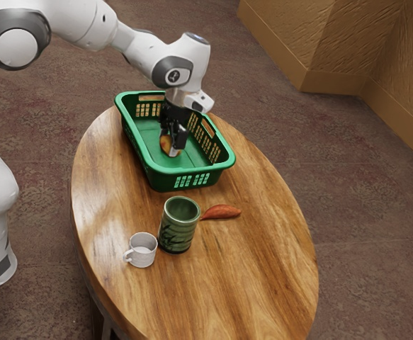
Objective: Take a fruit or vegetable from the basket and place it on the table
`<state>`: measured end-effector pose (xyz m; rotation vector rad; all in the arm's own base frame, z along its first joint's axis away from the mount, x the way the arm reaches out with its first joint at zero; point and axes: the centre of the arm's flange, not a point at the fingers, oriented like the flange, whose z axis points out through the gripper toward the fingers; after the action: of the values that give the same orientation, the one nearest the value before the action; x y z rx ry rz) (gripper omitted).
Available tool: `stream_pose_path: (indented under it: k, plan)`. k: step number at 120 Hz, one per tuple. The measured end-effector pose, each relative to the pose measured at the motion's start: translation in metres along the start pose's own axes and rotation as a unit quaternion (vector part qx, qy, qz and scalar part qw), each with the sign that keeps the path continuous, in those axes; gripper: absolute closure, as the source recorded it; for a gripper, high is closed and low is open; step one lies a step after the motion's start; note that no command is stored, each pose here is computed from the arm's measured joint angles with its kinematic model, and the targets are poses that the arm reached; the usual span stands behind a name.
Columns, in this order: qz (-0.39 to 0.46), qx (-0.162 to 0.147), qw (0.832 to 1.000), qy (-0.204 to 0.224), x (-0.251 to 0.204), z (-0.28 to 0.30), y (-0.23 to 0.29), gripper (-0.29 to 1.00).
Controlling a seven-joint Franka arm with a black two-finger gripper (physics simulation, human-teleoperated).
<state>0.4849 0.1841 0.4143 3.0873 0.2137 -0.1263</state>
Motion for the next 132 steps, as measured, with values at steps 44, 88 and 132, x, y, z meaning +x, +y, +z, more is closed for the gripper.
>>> stream_pose_path:
  k: [44,88,132]
  plan:
    - [0.036,0.051,0.997,0.048,-0.02,-0.09,0.061,0.3]
    - [0.18,0.101,0.979,-0.007,0.096,-0.145,0.259,0.25]
    - [0.141,0.101,0.984,-0.037,0.116,-0.106,0.256,0.08]
